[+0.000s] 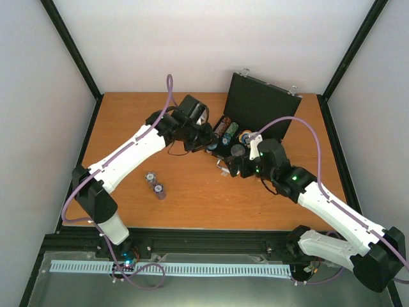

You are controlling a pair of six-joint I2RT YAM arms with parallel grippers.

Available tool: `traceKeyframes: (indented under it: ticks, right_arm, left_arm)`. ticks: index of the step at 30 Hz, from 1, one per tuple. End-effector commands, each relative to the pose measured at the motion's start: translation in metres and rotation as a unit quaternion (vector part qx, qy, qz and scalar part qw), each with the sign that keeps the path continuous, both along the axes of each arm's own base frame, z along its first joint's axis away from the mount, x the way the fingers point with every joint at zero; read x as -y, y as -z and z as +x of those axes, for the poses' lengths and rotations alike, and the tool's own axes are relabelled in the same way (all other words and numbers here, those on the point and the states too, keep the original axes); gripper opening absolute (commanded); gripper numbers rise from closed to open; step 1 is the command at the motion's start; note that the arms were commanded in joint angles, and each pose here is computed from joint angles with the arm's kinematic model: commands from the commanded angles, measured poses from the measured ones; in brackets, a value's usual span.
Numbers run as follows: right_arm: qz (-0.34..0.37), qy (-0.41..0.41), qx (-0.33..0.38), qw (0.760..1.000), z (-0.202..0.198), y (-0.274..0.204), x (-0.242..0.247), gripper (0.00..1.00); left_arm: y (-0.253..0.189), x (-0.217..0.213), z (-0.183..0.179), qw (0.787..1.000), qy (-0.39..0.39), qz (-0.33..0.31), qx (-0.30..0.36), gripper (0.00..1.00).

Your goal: Pack up texas hold em set

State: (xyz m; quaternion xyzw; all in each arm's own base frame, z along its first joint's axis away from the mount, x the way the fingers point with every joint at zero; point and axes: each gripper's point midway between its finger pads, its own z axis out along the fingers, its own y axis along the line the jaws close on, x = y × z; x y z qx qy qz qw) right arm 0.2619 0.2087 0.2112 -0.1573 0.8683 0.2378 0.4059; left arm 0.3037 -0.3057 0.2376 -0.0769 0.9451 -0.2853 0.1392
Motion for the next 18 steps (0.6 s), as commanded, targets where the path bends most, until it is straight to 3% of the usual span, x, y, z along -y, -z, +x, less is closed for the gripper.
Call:
traceKeyframes:
  ticks: [1,10,18]
  right_arm:
    - [0.086,0.012,0.046,0.995,0.006,-0.036,-0.013,1.00]
    - [0.196,0.011,0.103,0.975,0.015,-0.083,-0.028,1.00]
    - [0.202,-0.003,0.104,0.974,0.025,-0.090,-0.048,1.00]
  left_arm:
    - [-0.030,0.010,0.006,0.999,0.006,-0.037,0.009,0.01]
    - [-0.047,0.019,0.006,0.998,0.003,-0.070,0.003,0.01]
    - [-0.056,0.023,0.005,0.996,0.003,-0.086,0.000,0.01]
